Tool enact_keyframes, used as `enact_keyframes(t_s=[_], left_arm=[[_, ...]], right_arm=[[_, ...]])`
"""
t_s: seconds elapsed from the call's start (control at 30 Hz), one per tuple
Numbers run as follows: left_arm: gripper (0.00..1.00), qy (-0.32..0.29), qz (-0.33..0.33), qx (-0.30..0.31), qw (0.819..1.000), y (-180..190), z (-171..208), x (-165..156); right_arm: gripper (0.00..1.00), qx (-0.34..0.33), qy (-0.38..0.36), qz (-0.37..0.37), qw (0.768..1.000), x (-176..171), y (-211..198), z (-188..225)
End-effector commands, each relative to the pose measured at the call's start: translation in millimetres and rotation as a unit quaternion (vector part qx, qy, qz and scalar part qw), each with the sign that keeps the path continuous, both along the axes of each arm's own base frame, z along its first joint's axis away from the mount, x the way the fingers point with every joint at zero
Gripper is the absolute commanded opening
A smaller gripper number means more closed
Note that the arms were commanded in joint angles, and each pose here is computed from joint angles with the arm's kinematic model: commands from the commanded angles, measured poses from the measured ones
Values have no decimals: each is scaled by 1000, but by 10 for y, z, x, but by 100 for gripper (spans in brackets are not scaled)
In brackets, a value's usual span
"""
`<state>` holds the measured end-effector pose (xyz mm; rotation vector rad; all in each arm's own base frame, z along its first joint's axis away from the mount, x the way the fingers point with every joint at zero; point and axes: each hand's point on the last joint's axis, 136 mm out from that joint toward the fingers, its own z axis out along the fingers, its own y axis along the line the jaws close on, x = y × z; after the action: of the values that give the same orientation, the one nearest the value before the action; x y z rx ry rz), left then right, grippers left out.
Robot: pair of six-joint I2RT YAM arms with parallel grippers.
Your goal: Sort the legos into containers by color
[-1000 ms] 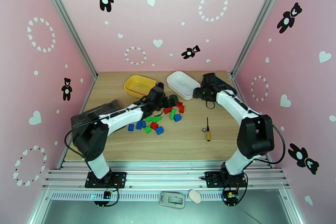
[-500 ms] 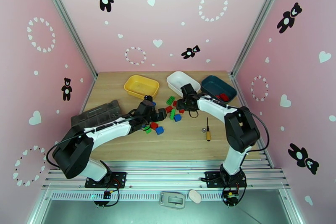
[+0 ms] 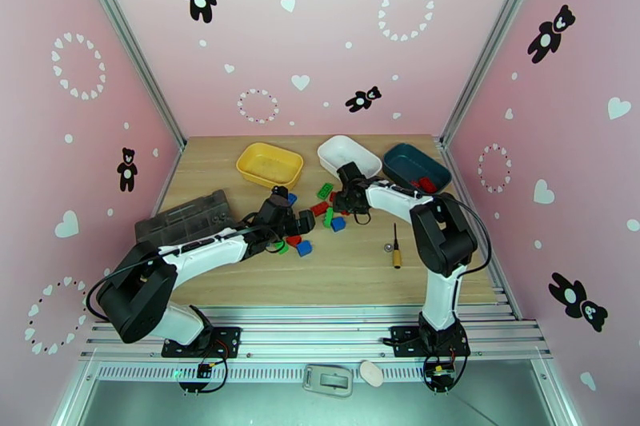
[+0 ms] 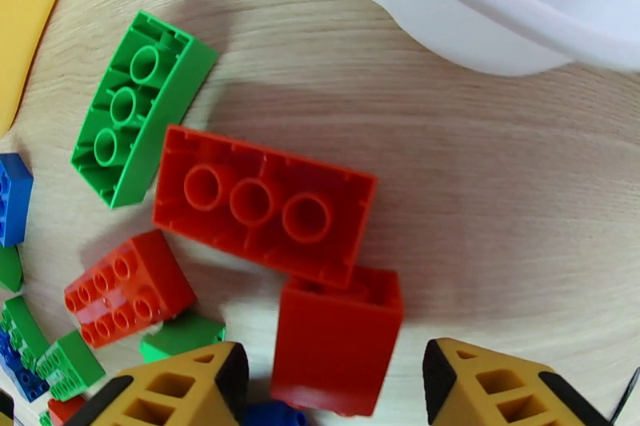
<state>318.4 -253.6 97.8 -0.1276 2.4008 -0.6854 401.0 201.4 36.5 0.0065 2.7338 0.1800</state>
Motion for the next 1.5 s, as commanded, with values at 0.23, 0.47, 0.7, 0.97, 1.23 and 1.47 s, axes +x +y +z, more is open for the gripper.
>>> enact_keyframes(t_s=[0.23,0.47,0.7,0.97,1.23,1.47], left_arm=[[98,-3,-13,-5,1000,-146,19,58],[98,-11,-46,-17,999,-518,163,170],[98,-10,-66,-51,996,-834,255,305],[98,0,-118,-135,984,-1459,447,529],[99,21,-186,-215,959,-2341,587,773],[98,14,-236,-290,927,-2936,908,944]], right_arm=[[41,-18,-20,-17,999,46,-75,86],[33,-24,-41,-21,999,-14,-192,303],[31,-20,-52,-43,998,-49,-494,493],[31,-14,-69,-99,993,-11,-1152,786],[30,2,-98,-205,974,123,-2029,1058],[30,15,-127,-264,956,355,-2473,1243]])
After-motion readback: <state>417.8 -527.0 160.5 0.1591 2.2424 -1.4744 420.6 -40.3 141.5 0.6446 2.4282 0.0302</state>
